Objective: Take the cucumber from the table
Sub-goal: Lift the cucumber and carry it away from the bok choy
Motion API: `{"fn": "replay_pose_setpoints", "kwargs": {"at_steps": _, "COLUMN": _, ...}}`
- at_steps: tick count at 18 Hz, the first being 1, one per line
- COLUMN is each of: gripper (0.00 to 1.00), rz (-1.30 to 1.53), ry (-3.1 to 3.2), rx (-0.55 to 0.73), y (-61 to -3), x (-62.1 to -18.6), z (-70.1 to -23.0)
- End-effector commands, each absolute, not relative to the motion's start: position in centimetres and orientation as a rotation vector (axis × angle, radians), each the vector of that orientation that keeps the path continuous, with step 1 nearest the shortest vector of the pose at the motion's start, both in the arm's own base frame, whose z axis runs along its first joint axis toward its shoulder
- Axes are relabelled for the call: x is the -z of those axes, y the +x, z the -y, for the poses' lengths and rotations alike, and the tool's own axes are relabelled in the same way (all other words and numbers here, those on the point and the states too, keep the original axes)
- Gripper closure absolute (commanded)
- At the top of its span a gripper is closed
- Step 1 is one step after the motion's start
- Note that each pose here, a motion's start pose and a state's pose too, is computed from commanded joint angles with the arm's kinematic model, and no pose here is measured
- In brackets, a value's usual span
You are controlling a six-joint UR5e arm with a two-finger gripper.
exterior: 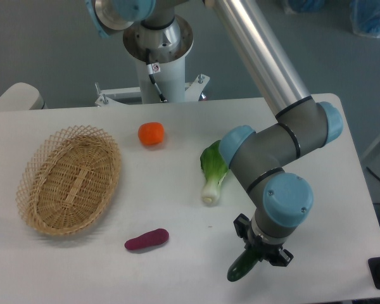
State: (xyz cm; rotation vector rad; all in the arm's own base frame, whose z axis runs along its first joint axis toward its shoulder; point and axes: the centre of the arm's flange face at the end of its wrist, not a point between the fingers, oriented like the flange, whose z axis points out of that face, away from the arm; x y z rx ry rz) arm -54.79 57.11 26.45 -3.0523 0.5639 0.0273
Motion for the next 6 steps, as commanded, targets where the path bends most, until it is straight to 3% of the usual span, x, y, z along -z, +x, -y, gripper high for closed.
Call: {"fn": "replay_pose_setpoints", "kwargs": {"at_steps": 6, "gripper": 0.84, "rz": -0.609, "ry": -3.048, "rx": -0.021, "y": -54.8, "x": -26.03, "z": -56.8}}
